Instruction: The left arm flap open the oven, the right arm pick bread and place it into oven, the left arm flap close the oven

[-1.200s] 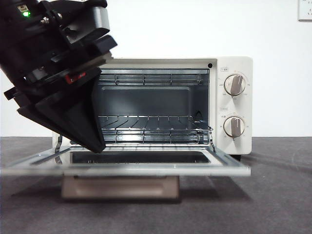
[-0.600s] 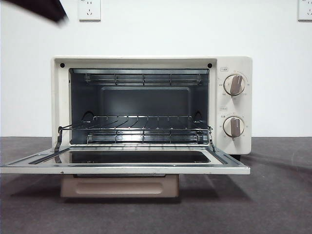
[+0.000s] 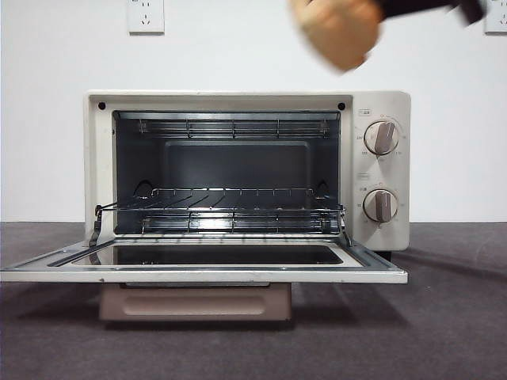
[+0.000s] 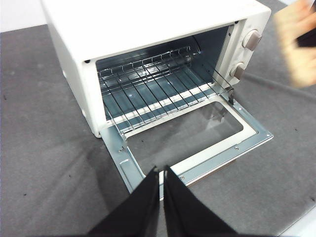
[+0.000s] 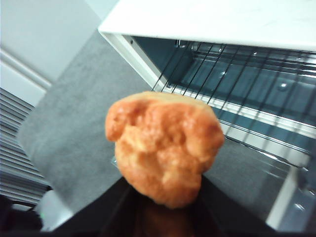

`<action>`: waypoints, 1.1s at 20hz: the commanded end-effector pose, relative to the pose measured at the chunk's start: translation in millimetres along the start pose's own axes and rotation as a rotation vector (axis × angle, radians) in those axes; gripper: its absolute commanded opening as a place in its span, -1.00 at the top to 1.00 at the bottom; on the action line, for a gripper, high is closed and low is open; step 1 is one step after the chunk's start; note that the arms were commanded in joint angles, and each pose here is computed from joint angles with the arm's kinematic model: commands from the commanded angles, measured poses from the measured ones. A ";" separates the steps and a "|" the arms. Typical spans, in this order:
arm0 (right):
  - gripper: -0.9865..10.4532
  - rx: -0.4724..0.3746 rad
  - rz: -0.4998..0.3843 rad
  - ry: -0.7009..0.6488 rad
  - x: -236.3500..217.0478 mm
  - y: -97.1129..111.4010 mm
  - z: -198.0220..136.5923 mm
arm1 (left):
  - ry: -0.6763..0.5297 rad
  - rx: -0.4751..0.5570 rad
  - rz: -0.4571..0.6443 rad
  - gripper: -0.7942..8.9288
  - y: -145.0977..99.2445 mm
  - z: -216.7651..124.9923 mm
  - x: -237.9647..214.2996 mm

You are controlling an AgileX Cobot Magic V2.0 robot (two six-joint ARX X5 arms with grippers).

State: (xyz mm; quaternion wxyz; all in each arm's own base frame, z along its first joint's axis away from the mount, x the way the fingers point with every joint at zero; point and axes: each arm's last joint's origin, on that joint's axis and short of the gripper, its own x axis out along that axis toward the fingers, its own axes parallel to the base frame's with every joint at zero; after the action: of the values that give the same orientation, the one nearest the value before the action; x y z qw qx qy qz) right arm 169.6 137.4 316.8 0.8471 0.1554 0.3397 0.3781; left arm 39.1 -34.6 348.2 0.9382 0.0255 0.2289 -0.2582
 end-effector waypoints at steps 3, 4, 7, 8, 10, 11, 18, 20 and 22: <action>0.61 -0.014 -0.051 0.002 41.9 4.6 0.0 | -0.065 -0.062 -0.018 0.80 4.0 1.2 -14.2; 0.61 -0.019 -0.077 -0.002 50.8 4.0 -1.4 | -0.072 -0.064 -0.019 0.80 4.6 0.6 -15.7; 0.61 -0.026 -0.136 -0.008 71.8 0.5 -4.8 | -0.075 -0.065 -0.020 0.80 5.1 0.1 -16.7; 0.61 -0.026 -0.152 -0.010 77.9 -1.3 -5.7 | -0.075 -0.065 -0.020 0.80 5.1 0.1 -16.7; 0.61 -0.020 -0.170 -0.016 88.6 -4.9 -6.7 | -0.075 -0.065 -0.021 0.80 5.0 0.2 -16.6; 0.61 -0.015 -0.179 -0.027 93.3 -6.5 -6.7 | -0.075 -0.065 -0.020 0.80 5.0 0.3 -16.5; 0.61 0.013 -0.226 -0.120 124.8 -18.4 -5.8 | -0.071 -0.064 -0.019 0.80 5.1 -0.1 -16.5; 0.61 0.025 -0.229 -0.133 132.4 -21.3 -6.9 | -0.065 -0.062 -0.018 0.80 5.2 -0.7 -16.4; 0.61 0.033 -0.239 -0.148 138.3 -24.4 -7.4 | -0.060 -0.060 -0.017 0.80 5.3 -1.2 -16.4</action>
State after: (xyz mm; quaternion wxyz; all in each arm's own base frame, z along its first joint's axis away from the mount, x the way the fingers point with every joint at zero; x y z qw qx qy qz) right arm 241.3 219.5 234.8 0.9062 0.1431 0.3030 0.2580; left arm 29.9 -23.2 348.3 0.9417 -0.0031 0.2165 -0.2574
